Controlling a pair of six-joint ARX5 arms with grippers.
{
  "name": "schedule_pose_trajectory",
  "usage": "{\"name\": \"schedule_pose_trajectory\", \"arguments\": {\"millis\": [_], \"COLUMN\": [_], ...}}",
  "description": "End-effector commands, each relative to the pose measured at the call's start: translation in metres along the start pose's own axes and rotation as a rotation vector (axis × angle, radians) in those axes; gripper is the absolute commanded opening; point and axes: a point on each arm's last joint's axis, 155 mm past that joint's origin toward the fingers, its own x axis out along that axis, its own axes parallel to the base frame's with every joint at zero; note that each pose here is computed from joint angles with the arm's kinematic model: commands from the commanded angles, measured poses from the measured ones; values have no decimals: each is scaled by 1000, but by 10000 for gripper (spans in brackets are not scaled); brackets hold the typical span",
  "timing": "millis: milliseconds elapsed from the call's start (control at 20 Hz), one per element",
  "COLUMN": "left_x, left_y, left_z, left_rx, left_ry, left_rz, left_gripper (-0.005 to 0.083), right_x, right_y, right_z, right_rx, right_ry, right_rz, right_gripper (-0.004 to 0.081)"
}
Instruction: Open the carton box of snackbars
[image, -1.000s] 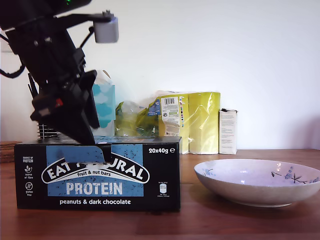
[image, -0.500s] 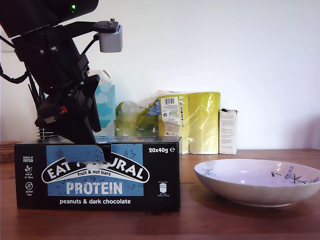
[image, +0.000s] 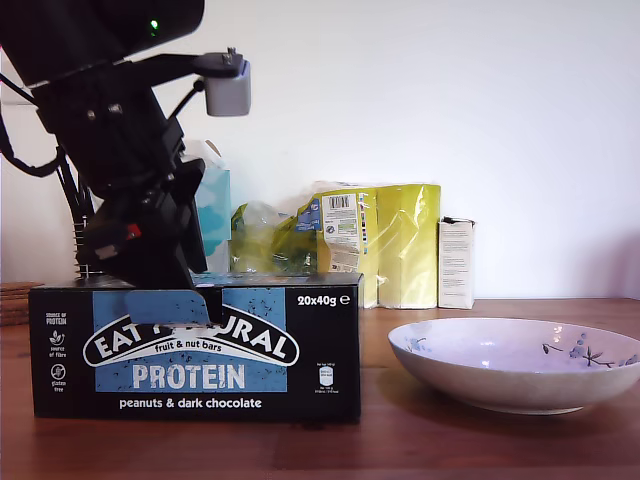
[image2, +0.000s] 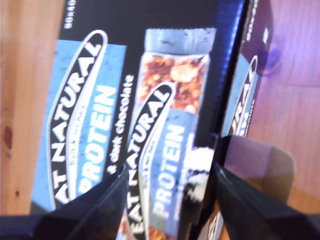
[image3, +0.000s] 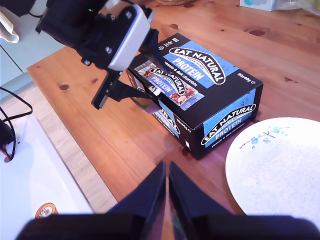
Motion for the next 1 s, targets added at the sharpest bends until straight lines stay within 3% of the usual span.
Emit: {"name": "schedule_pose_trajectory", "arguments": {"millis": [0, 200, 400, 550, 950], "left_x": [8, 8, 5, 2, -16], "left_y": [-9, -2, 4, 7, 50], "left_z": [-7, -10, -12, -5, 14], "left_rx": [7, 9, 29, 52, 81], "left_ry": [21, 46, 83, 80, 76], "left_rz": [-17, 23, 75, 107, 259], "left_gripper": [480, 385, 234, 233, 233], "right_x": [3, 3, 3, 3, 3], "right_y": [0, 0, 0, 1, 5], "right_z": [-3, -2, -3, -2, -2], "right_rx": [-4, -4, -4, -4, -3], "right_ry": [7, 7, 7, 6, 5], "right_rz": [5, 5, 6, 8, 33], "right_gripper": [-13, -13, -13, -13, -13]}}
